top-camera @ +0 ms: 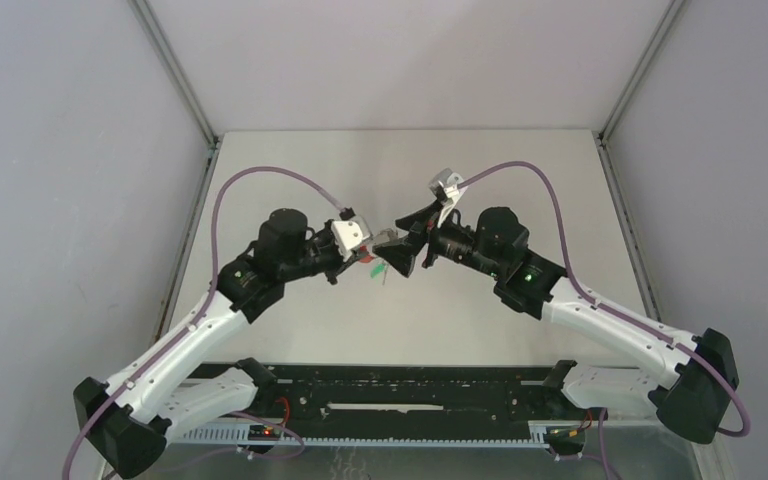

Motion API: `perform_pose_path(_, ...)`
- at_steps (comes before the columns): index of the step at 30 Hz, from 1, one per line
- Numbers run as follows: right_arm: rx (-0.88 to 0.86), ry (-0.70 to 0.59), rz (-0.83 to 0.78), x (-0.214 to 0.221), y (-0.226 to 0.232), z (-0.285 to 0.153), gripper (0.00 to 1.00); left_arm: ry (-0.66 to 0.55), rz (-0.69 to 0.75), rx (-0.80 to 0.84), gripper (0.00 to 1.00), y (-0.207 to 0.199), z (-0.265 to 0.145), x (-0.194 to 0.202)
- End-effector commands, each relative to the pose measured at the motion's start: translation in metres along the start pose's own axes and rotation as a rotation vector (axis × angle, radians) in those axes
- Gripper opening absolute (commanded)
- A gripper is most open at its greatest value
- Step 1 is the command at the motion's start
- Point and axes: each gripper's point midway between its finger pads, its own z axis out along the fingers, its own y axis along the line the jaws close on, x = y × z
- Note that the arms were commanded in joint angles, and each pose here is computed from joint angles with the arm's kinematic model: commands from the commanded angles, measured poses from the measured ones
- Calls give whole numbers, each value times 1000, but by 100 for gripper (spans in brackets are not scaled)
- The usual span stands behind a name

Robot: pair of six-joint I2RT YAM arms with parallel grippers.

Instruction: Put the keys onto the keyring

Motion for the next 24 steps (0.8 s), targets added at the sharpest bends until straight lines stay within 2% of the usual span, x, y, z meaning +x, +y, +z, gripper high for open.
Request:
perform_pose_path(1, 121, -48, 17, -24, -21, -5, 99, 11, 424, -120, 0, 46, 6, -15)
perform_pose_path(6, 295, -41, 26, -21, -53, -31, 100, 111, 842, -161, 0, 82, 24, -3)
perform_pose_path(10, 495, -88, 87, -17, -87, -74, 100, 198, 1138, -177, 0, 109, 42, 10)
perform_pose_path(13, 584, -130, 132, -9, -102, -103, 100, 221, 1300, -180, 0, 118, 60, 21)
perform_pose_path(15, 616, -157, 153, -5, -104, -118, 100, 248, 1328, -163, 0, 117, 71, 34)
perform_pose_path(19, 662, -172, 181, 3, -106, -139, 100, 351, 1288, -89, 0, 111, 92, 78)
perform_pose_path(24, 685, -171, 196, 10, -106, -152, 100, 413, 1192, 82, 1, 67, 103, 125)
